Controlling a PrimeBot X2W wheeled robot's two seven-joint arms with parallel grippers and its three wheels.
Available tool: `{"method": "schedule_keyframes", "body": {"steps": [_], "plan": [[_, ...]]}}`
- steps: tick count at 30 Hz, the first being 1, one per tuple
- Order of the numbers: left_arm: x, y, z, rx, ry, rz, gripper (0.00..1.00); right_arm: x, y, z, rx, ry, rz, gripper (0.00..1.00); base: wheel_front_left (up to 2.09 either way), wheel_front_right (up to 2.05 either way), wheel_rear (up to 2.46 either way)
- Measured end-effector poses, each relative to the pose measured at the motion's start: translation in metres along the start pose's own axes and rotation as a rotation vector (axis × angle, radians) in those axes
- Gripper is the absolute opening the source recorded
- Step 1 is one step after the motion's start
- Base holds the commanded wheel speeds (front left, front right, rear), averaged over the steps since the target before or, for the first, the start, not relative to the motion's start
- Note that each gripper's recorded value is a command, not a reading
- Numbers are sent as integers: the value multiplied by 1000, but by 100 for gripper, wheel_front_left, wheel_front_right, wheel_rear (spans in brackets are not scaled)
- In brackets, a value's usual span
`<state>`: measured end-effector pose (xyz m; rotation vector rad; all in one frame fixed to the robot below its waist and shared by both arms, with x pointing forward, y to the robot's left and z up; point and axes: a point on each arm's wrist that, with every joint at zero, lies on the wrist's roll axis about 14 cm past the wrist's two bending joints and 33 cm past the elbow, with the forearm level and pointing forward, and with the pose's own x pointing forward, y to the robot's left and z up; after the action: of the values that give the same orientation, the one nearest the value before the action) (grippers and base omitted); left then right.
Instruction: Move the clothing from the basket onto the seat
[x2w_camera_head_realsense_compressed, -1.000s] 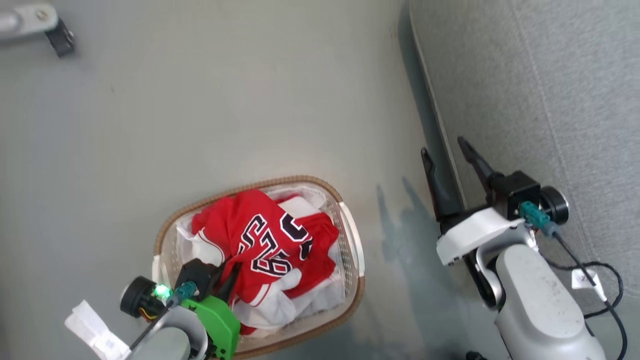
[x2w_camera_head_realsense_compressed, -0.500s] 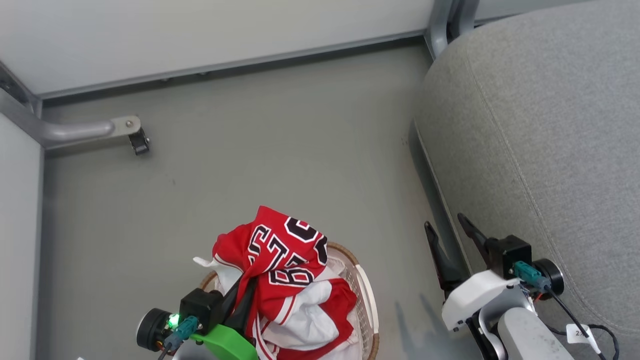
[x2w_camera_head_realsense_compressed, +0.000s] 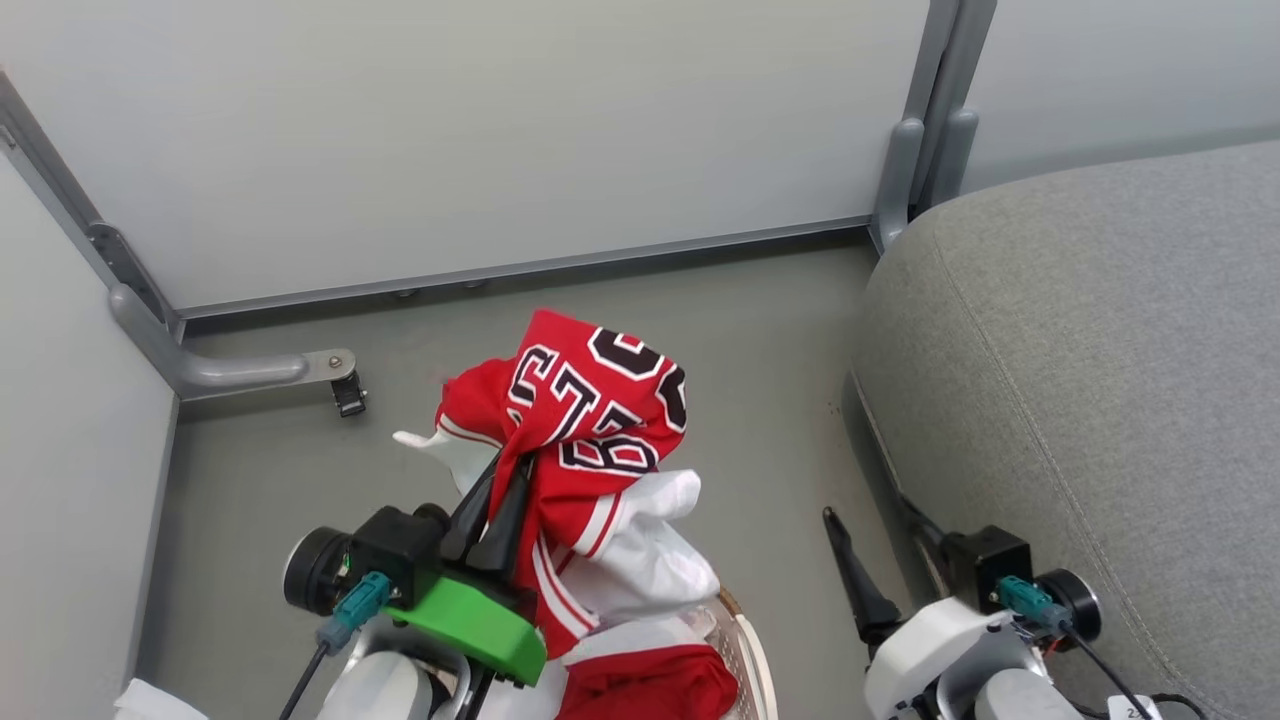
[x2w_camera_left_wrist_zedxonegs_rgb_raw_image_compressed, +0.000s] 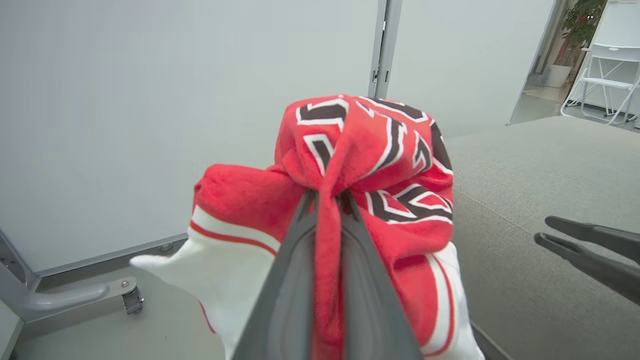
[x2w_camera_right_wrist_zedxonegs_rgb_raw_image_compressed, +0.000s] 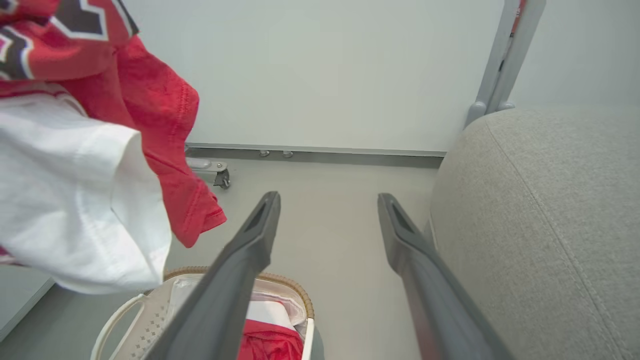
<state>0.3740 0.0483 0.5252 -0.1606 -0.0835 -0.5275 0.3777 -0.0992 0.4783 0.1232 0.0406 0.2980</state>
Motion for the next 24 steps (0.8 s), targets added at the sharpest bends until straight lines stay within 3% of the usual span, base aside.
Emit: {"method": "schedule_keyframes", "body": {"steps": [10, 14, 24], "plan": [[3, -15, 17, 10, -51, -42, 0, 16, 110, 47, 32, -130, 346, 100, 0, 0, 0], [1, -21, 17, 3, -52, -55, 0, 23, 136, 57, 8, -144, 441, 100, 0, 0, 0], [-11, -43, 17, -29, -52, -91, 0, 28, 186, 21, -71, -10, 627, 100, 0, 0, 0]]}}
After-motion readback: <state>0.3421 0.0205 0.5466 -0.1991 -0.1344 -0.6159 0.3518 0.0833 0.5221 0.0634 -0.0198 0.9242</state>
